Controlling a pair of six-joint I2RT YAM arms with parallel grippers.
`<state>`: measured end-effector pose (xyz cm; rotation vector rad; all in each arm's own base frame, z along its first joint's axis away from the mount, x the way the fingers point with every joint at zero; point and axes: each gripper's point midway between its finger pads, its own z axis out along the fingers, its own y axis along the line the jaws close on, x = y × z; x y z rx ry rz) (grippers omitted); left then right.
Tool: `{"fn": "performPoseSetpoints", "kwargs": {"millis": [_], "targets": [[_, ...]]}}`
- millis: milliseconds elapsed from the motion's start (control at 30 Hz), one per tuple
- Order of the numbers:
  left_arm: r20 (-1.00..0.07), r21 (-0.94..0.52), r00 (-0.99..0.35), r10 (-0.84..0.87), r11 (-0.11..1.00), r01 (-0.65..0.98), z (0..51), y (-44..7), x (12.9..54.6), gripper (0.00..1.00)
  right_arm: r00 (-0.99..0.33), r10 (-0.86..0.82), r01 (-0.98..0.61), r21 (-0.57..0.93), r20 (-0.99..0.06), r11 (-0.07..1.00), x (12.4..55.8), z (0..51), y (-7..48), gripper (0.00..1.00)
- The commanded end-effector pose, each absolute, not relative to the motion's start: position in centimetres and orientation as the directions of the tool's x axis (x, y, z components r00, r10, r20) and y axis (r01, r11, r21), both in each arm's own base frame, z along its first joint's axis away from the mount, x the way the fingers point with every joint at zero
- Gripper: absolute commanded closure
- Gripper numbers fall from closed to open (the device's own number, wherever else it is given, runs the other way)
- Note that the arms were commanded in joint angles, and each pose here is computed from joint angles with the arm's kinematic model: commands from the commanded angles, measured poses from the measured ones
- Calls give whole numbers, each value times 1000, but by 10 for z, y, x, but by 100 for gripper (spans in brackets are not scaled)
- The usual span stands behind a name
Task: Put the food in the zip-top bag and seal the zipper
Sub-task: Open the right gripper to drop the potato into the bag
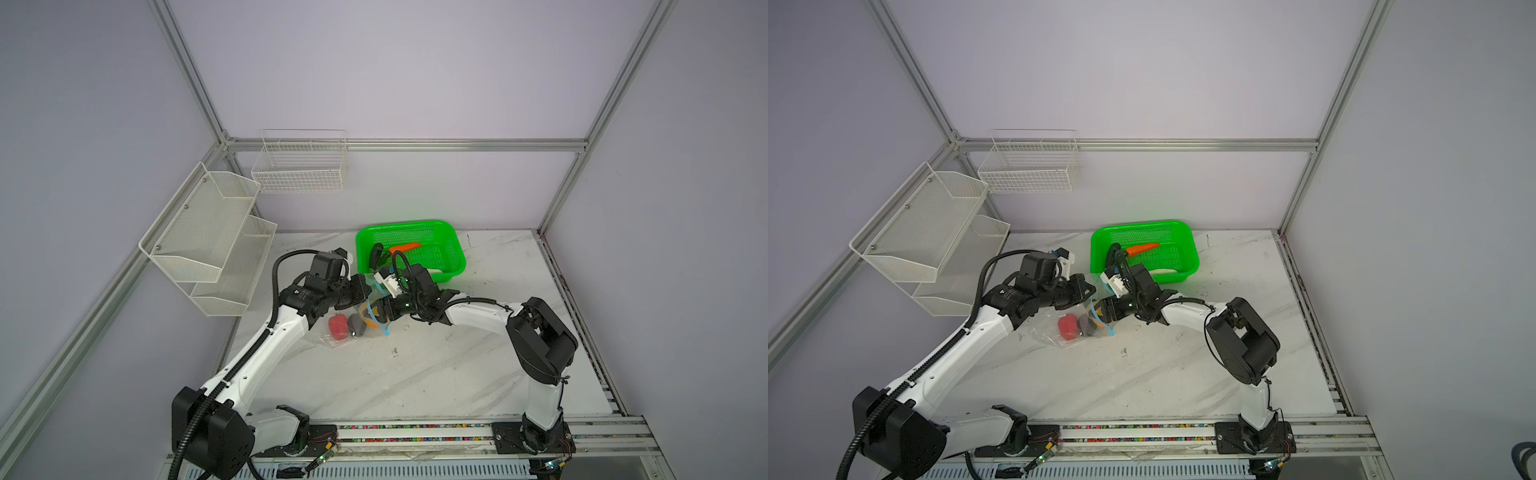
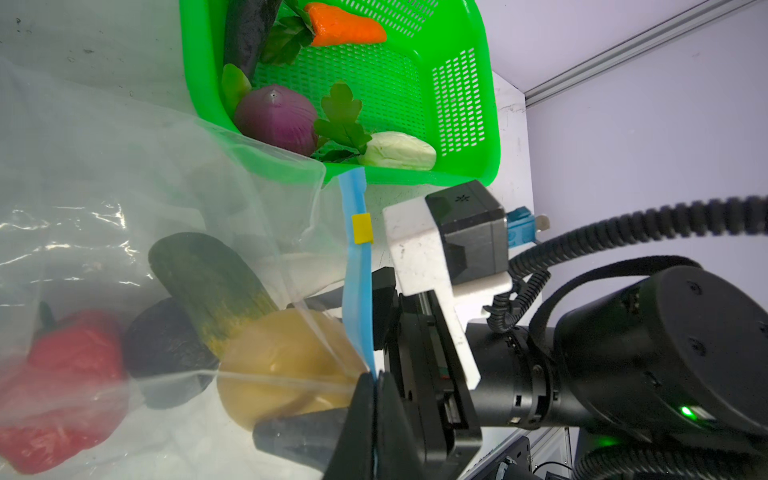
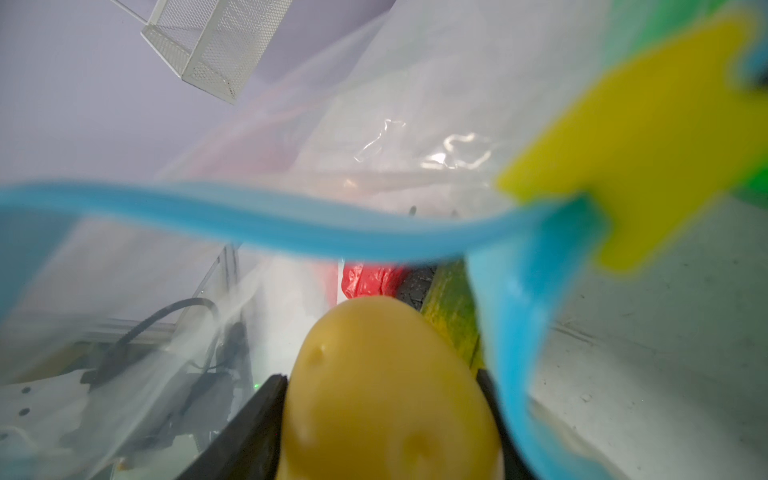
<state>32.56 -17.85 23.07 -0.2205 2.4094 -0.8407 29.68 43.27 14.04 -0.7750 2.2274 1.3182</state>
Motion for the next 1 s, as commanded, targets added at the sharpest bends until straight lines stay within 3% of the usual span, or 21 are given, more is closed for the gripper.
{"fn": "performPoseSetpoints", "kwargs": {"millis": [0,467,733,833,967], "targets": [[-489,-646,-802,-343,760,69,244,-184,327,100,-731,-222,-678,652,-645,340,298,157,444,38],[-490,-645,-800,-346,761,66,239,-182,324,100,-714,-220,-688,610,-665,393,297,163,437,15],[-497,-648,-795,-348,758,73,242,-183,324,100,-689,-152,-681,561,-708,471,294,208,410,17],[-496,-644,-794,-352,763,63,239,-181,324,100,-732,-65,-583,575,-678,574,294,205,383,26],[-497,-642,-793,-352,764,63,239,-181,325,100,-790,123,-391,648,-601,654,298,175,348,30]]}}
